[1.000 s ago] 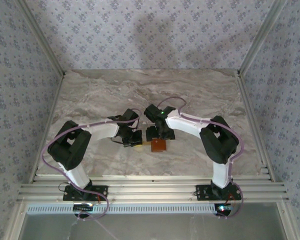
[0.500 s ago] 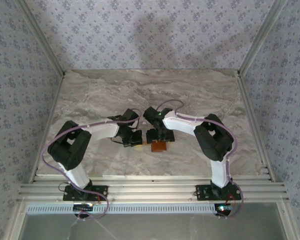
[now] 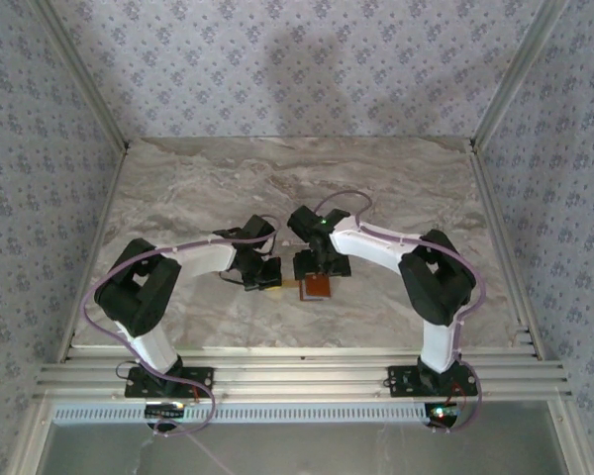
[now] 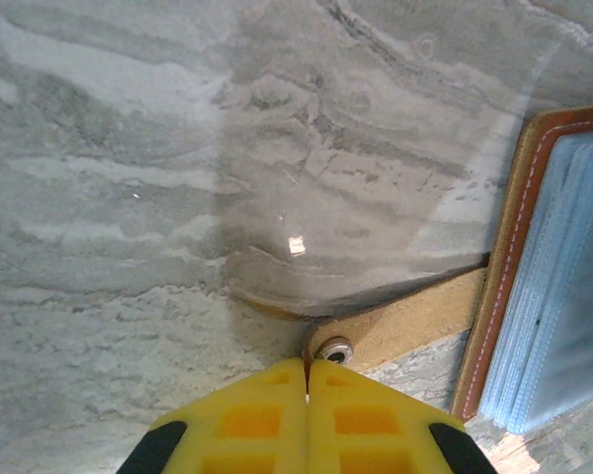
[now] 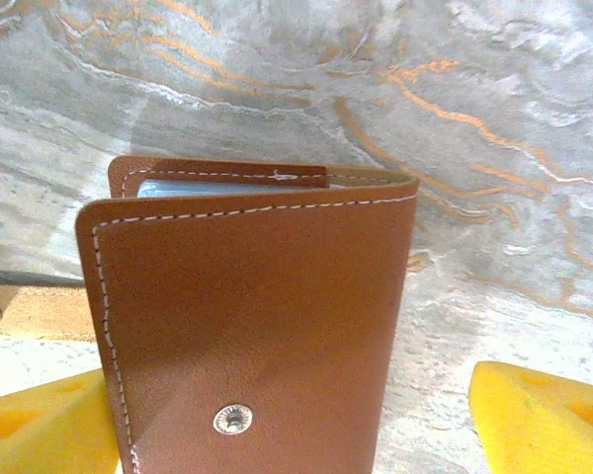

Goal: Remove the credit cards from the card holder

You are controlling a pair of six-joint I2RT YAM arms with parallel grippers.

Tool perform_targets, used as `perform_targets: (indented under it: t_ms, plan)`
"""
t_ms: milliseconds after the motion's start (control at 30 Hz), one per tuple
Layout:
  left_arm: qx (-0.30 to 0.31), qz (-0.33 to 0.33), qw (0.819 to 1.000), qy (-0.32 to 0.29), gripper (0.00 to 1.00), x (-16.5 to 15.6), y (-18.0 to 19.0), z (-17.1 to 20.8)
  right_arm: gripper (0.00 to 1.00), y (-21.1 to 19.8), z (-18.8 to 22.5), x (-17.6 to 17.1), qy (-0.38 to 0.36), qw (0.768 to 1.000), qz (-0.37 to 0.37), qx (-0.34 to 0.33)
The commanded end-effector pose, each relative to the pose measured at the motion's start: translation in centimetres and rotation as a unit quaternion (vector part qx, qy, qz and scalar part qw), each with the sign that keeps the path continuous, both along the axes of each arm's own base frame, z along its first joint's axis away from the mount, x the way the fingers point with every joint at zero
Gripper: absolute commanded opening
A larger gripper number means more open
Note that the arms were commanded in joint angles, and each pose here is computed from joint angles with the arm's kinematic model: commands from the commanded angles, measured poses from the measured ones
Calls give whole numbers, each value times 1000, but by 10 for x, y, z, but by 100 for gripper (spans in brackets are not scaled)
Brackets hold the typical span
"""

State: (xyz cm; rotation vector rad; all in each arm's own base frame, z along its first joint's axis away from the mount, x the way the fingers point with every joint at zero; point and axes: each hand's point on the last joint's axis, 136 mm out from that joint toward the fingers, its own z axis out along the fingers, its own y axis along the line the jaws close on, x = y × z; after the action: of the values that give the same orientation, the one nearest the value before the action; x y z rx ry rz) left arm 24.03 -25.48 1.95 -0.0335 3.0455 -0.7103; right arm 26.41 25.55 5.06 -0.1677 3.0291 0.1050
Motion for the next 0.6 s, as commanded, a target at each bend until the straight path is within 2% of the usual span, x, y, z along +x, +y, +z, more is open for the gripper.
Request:
perform_targets:
  t_ms: [0, 167, 333, 567]
  plan:
    - [54, -2, 998, 28, 5, -13, 20, -16, 89, -19, 11, -3, -6, 1000, -14, -20]
    - [61, 1, 998, 26, 5, -12, 23, -15, 85, -29, 17, -3, -10, 1000, -20, -15]
    - [67, 5, 997, 23, 5, -10, 26, -13, 76, -40, 20, -3, -8, 1000, -28, -3]
    - [78, 14, 997, 22, 5, -8, 34, -12, 50, -47, 16, -3, -1, 999, -44, 32]
